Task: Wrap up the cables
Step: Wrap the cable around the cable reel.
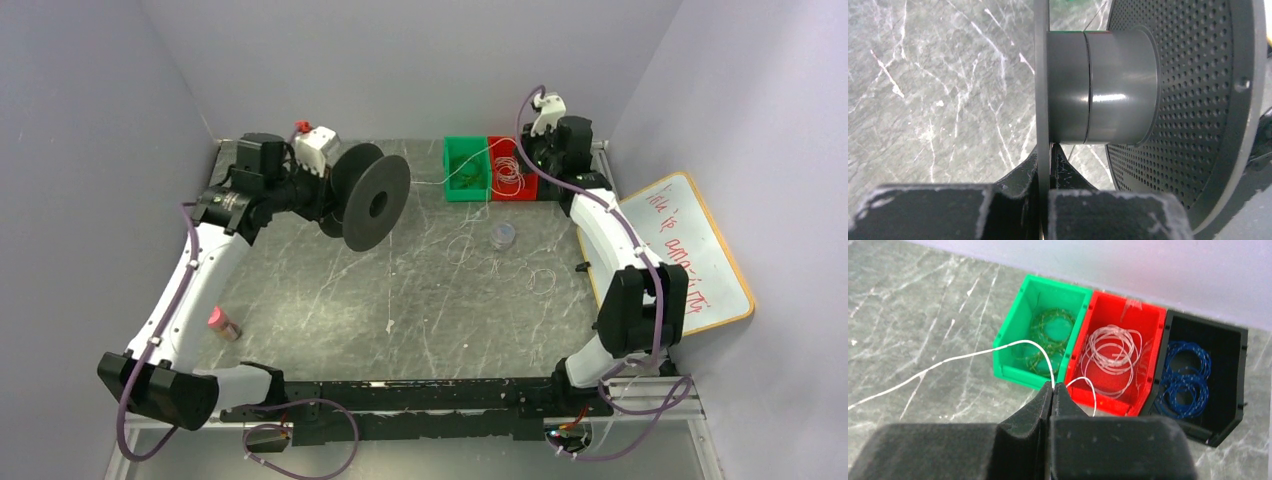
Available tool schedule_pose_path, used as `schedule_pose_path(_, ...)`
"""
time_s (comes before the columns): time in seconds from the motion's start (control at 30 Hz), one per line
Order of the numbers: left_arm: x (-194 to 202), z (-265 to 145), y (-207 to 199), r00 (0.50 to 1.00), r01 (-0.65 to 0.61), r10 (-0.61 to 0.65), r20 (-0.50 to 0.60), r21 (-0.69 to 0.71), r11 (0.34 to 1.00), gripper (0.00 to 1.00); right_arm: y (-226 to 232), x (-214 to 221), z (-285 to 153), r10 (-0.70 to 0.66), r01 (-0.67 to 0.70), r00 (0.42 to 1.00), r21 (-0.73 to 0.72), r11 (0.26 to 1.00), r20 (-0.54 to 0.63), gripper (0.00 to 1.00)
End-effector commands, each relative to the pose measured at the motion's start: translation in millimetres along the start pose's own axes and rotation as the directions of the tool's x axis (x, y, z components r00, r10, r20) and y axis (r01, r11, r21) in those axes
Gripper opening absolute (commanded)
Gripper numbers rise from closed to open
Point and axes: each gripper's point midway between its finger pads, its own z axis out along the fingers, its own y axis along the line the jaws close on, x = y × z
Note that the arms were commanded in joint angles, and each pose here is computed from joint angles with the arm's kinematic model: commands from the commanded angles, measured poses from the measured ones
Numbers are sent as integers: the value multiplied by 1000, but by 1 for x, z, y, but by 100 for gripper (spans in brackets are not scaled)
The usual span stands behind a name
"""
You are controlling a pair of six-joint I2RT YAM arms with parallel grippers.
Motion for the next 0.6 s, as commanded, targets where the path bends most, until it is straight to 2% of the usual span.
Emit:
schedule_pose_path(0.0,12,19,12,994,-104,98,-57,-107,989,2,6,-55,-1,-18,22,995,-45,999,93,0)
schedule_pose_path(0.1,28,34,21,988,-119,99,-116,-177,977,3,23,-77,-4,13,3,993,-135,991,115,0)
schedule_pose_path(0.3,51,59,48,977,-117,54,-207,-306,945,2,79,-120,-37,57,13,982,-370,929,178,0)
schedule_pose_path(0.43,55,68,64,976,-98,12,-218,-390,915,3,119,-130,-65,53,60,972,-465,883,227,0)
schedule_pose_path(0.57,59,76,68,972,-79,-21,-233,-410,909,3,166,-126,-89,49,105,969,-582,806,243,0)
